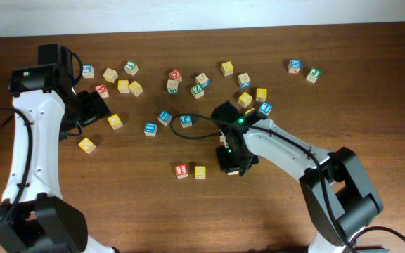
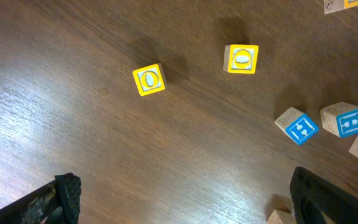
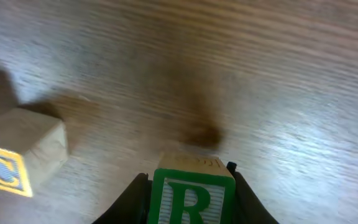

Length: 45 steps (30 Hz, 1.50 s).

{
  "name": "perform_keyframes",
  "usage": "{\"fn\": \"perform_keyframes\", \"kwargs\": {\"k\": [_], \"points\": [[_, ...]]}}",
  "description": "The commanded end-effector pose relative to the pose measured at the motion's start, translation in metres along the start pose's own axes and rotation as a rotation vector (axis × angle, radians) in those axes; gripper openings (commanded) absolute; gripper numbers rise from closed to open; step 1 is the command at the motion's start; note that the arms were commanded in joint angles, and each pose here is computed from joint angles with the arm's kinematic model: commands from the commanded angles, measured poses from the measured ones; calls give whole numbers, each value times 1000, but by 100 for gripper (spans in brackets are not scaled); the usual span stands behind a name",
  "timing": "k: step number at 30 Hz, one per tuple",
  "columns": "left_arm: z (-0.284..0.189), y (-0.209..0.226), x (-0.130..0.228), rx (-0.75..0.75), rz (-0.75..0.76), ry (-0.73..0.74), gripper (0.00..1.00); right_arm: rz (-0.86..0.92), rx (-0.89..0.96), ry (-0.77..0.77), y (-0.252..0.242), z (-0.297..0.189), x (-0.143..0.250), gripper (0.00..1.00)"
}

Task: Spell out ICRA
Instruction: 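Lower the right gripper and close it on the green R block, then carry the green R block and set it right of the C block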

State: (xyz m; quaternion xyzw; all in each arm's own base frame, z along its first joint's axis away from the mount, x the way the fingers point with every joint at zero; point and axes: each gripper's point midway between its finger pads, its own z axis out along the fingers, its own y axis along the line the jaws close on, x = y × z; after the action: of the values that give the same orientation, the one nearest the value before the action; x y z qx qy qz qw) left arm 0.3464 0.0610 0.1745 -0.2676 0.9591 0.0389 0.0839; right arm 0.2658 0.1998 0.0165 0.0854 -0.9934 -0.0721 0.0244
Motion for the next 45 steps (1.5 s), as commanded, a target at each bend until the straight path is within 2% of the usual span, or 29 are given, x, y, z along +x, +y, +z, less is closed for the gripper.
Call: {"fn": "perform_keyframes", "kwargs": {"k": [1,4,8,9,11,24,26,29,33,37,38,41,43,45], "points": [[-1,1,0,2,-6,1,99,-1,-19,-41,21,5,-1,24],[-1,1,0,2,-6,1,99,31,64,-107,21,6,-7,24],[-1,1,0,2,-6,1,99,23,68,-124,23,8,-10,24],[-1,1,0,2,-6,1,99,37,63,-116,26,10,-7,30],[-1,1,0,2,-6,1,99,22,64,-111,31,16,-5,33],[-1,1,0,2,-6,1,99,11,65,-78,35,17,2,33],[-1,1,0,2,-6,1,99,12,67,-77,36,13,1,42],[-1,1,0,2,-6,1,99,7,52,-101,44,2,-9,49],[-1,1,0,2,-6,1,99,24,57,-114,45,-29,-25,50],[-1,1,0,2,-6,1,99,55,107,-163,5,-76,-53,50],[-1,1,0,2,-6,1,99,63,117,-169,-20,-87,-62,51],[-1,1,0,2,-6,1,99,152,140,-154,-88,-90,-72,50],[-1,1,0,2,-6,1,99,203,142,-169,-116,-87,-76,50],[-1,1,0,2,-6,1,99,154,137,-200,-133,-77,-84,50]]}}
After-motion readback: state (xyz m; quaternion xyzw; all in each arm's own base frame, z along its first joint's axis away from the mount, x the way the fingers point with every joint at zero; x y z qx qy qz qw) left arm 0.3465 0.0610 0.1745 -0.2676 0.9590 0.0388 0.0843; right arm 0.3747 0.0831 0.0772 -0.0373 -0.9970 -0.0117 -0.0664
